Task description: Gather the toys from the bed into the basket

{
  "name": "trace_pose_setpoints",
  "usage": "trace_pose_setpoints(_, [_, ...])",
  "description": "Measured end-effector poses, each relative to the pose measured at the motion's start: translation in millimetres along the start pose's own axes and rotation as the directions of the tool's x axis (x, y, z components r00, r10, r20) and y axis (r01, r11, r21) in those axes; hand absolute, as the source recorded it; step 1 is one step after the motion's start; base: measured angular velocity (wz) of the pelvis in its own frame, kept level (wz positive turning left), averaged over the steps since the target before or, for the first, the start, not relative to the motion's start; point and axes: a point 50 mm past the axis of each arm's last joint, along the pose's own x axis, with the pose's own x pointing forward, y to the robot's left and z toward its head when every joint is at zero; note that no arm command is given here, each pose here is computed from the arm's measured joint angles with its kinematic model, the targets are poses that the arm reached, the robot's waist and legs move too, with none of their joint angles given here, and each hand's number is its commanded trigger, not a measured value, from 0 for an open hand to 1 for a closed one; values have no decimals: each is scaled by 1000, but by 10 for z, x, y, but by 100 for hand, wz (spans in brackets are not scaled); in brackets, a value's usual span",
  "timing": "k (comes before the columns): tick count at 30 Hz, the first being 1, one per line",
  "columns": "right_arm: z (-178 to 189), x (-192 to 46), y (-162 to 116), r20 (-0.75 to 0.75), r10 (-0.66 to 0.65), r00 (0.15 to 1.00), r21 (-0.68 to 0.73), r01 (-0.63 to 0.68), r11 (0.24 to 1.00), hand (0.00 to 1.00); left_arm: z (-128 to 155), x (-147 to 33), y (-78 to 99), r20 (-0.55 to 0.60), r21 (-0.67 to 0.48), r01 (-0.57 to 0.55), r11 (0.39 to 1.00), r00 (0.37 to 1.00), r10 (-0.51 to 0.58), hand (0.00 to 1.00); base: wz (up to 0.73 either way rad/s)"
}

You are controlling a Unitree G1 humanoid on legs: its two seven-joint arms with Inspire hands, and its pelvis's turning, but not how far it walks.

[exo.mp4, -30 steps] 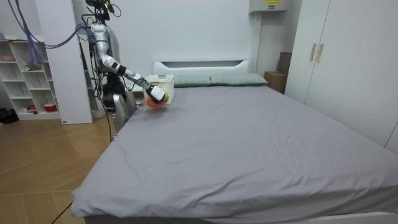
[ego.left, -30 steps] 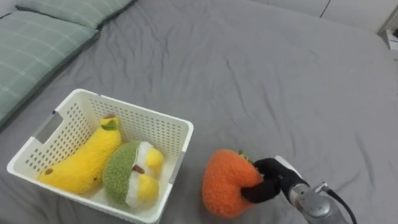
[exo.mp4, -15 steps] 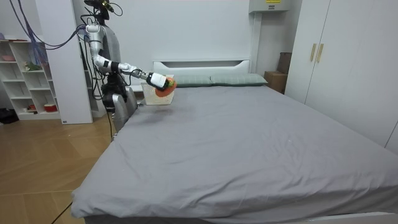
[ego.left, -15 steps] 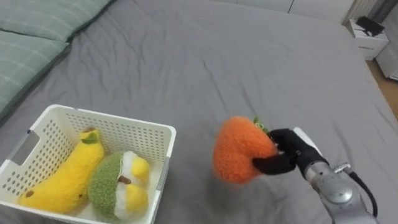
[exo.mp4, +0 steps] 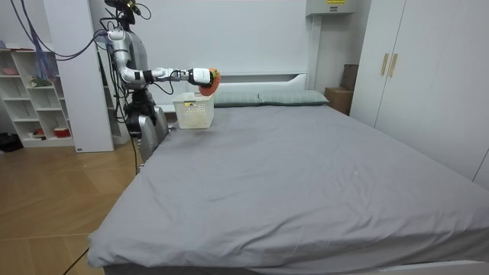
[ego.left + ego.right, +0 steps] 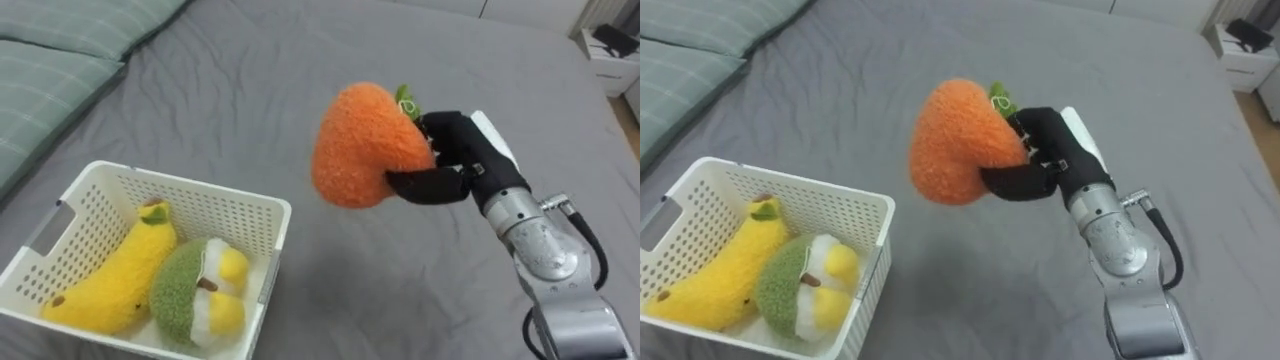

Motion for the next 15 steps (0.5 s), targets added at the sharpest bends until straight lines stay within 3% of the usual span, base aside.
trace_pose_setpoints(8, [401,216,175,139,110,984,-68,-102,992,100,61,13,-50,11,19,19,1000,1000,-19,0,8])
trace_pose_setpoints(15, [501,226,467,154,250,956,-118,-233,965,100,148,28,-112,31,40,36,999,999,-37,0,6])
